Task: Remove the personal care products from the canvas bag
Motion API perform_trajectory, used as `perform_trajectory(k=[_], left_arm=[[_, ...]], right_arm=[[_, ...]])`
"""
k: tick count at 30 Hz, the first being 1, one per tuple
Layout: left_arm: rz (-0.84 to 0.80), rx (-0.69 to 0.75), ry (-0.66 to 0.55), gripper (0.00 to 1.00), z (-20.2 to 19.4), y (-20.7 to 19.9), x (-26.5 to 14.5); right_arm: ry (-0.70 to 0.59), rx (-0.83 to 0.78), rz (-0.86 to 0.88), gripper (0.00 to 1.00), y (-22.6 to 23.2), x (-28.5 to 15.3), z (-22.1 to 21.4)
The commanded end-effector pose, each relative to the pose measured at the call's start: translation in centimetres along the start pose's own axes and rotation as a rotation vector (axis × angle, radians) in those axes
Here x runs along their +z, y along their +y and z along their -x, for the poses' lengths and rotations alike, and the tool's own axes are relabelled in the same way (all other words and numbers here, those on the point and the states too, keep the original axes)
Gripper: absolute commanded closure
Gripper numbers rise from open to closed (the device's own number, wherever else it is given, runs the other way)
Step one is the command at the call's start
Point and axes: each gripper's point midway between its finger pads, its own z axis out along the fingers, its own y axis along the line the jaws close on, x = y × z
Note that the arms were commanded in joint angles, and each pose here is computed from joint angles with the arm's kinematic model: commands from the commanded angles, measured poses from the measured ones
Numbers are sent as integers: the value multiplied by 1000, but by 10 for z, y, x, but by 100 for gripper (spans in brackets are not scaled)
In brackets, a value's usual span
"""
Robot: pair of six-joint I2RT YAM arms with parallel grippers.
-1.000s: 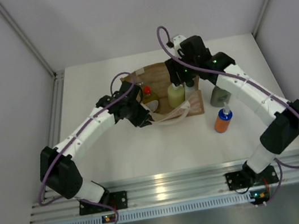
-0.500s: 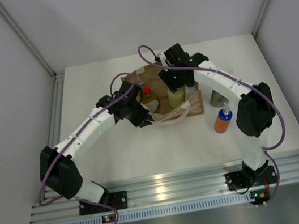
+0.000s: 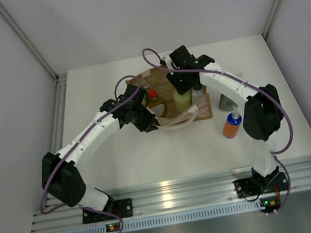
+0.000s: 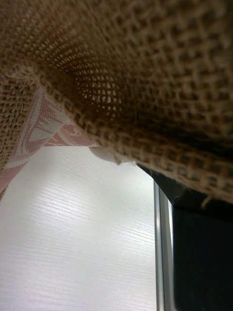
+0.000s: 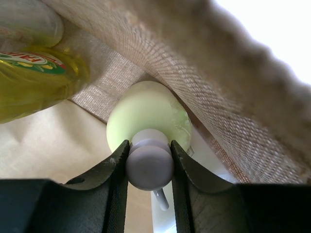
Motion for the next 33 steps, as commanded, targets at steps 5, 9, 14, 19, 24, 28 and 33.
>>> perform_trajectory(k=[5, 9, 14, 19, 24, 28, 33], left_arm=[[-6, -9, 46, 81, -11, -3, 1], [-6, -9, 46, 81, -11, -3, 1], [-8, -11, 46, 81, -11, -4, 1], [-8, -9, 46, 81, -11, -4, 1], [-9, -5, 45, 81, -11, -4, 1], [-8, -5, 44, 81, -10, -4, 1], [-7, -3, 48, 81, -11, -4, 2]], right_arm=[[-49, 25, 3, 100, -1, -17, 18], [-115, 71, 7, 100, -1, -38, 36], [-196, 98, -10, 100, -1, -68, 56], [-217, 90, -29, 100, 3, -84, 59], [-220, 70, -51, 100, 10, -100, 59], [-214, 63, -60, 100, 16, -115, 58], [-242, 97, -58, 100, 21, -143, 69]])
